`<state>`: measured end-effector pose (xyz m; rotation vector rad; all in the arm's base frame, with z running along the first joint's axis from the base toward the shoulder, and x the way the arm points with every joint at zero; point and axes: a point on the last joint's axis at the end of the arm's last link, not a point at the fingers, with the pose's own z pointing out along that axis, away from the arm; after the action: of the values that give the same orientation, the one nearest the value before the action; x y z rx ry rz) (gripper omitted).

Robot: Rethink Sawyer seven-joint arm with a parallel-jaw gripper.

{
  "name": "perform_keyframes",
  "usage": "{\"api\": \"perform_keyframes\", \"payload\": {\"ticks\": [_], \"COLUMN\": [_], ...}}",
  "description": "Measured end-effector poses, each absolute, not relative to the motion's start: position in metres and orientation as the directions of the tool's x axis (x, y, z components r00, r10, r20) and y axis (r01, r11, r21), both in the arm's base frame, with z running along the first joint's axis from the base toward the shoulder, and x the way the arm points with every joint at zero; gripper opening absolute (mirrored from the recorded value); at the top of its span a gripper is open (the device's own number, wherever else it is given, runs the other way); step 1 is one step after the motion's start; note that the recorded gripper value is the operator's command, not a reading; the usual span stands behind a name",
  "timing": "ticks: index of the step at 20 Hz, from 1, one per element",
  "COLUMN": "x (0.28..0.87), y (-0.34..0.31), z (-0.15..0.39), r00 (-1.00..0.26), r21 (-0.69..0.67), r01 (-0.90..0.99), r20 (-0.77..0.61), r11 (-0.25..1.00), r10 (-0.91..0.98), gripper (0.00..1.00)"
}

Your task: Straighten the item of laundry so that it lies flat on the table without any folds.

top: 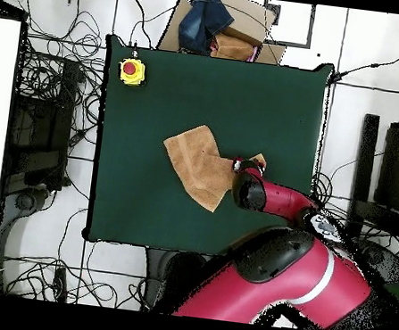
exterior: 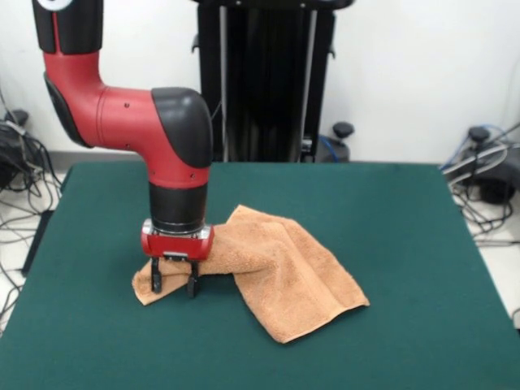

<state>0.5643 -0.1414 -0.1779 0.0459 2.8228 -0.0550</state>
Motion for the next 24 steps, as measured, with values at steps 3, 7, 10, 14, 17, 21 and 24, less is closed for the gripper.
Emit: {"api": "perform_keyframes", "payload": {"ticks": [3,7,10,14,17,21,24], "x": [0.5646,0.5653,0.5659,0.5661,0.5660,0.5653,0.5653], "y": [-0.1401,-0.1389,-0.1393,-0.1398,-0.1400,-0.1401,-0.1393], "z": [-0.1779,-0.1778,-0.1785,-0.1786,-0.1789,-0.1792,-0.1795], "r00": [-0.950,-0.950,-0.950,-0.949,-0.949,-0.948,-0.949], "r21": [-0.040,-0.041,-0.043,-0.045,-0.047,-0.051,-0.059], "r01": [0.029,0.026,0.024,0.020,0.013,0.002,-0.007], "r20": [-0.311,-0.312,-0.313,-0.315,-0.316,-0.317,-0.315], "r11": [0.999,0.999,0.999,0.999,0.999,0.999,0.998], "r10": [0.015,0.012,0.009,0.004,-0.003,-0.014,-0.025], "gripper": [1.00,1.00,1.00,1.00,1.00,1.00,1.00]}}
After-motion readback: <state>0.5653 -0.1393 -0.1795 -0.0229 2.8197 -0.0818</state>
